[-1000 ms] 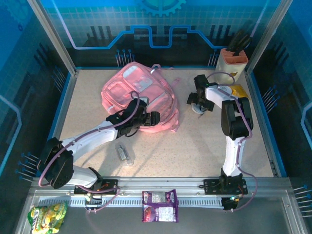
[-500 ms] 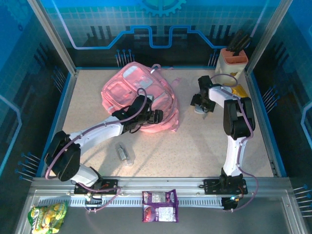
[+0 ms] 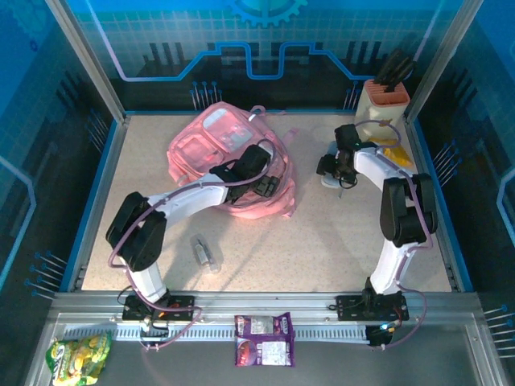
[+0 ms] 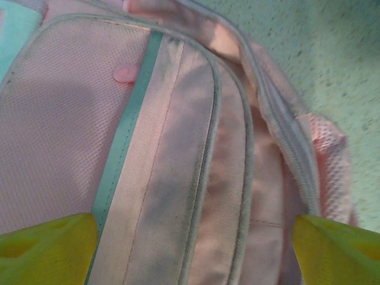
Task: Pack the student bag
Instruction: Pick up the pencil pouch from the top-right of the table, then open the student bag at the center of the table, then place the pencil pouch in the student bag.
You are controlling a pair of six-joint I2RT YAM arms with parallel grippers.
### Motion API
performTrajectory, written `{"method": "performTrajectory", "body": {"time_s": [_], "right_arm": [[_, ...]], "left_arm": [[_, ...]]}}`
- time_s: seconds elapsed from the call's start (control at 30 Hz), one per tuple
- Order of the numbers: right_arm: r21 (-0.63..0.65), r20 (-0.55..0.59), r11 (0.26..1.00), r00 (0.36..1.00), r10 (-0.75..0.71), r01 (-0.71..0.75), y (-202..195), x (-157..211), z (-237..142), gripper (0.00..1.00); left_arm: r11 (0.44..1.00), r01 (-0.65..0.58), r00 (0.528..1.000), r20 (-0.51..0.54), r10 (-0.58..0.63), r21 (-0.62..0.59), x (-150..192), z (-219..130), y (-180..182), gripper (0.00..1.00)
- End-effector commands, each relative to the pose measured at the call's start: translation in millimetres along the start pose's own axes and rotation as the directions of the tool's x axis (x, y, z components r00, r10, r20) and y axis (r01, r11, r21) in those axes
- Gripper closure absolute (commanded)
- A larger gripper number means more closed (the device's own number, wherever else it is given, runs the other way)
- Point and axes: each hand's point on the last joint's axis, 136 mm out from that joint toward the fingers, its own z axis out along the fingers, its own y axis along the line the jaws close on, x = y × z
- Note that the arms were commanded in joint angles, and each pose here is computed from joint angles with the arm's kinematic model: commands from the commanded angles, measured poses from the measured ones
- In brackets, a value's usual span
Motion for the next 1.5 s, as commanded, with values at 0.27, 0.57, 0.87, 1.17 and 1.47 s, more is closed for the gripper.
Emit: {"method": "performTrajectory", "body": {"time_s": [0.27, 0.57, 0.87, 1.17, 1.47], "right_arm": [[-0.108, 0.002, 0.993, 0.999, -0.051, 0.051, 23, 17, -32, 0.26], [-0.136, -0.012, 0.978, 0.987, -0.162, 0.158, 38, 51, -63, 0.23], [-0.230, -0.020, 0.916, 0.940, -0.341, 0.328, 65, 104, -107, 0.22], [-0.443, 0.085, 0.715, 0.820, -0.567, 0.541, 167, 135, -104, 0.23], [-0.435, 0.244, 0.637, 0.765, -0.597, 0.636, 240, 90, -50, 0.16]], "left_arm": [[0.952, -0.204, 0.978, -0.079, 0.191, -0.230, -2, 33, 24, 0.50], [0.962, -0.146, 0.988, 0.014, 0.153, -0.231, -42, -8, 28, 1.00], [0.978, -0.013, 0.974, 0.217, 0.059, -0.208, -104, -96, 47, 1.00], [0.995, 0.093, 0.934, 0.349, -0.074, -0.036, -142, -147, 50, 1.00], [0.986, 0.164, 0.911, 0.378, -0.165, 0.034, -147, -162, 51, 1.00]]}}
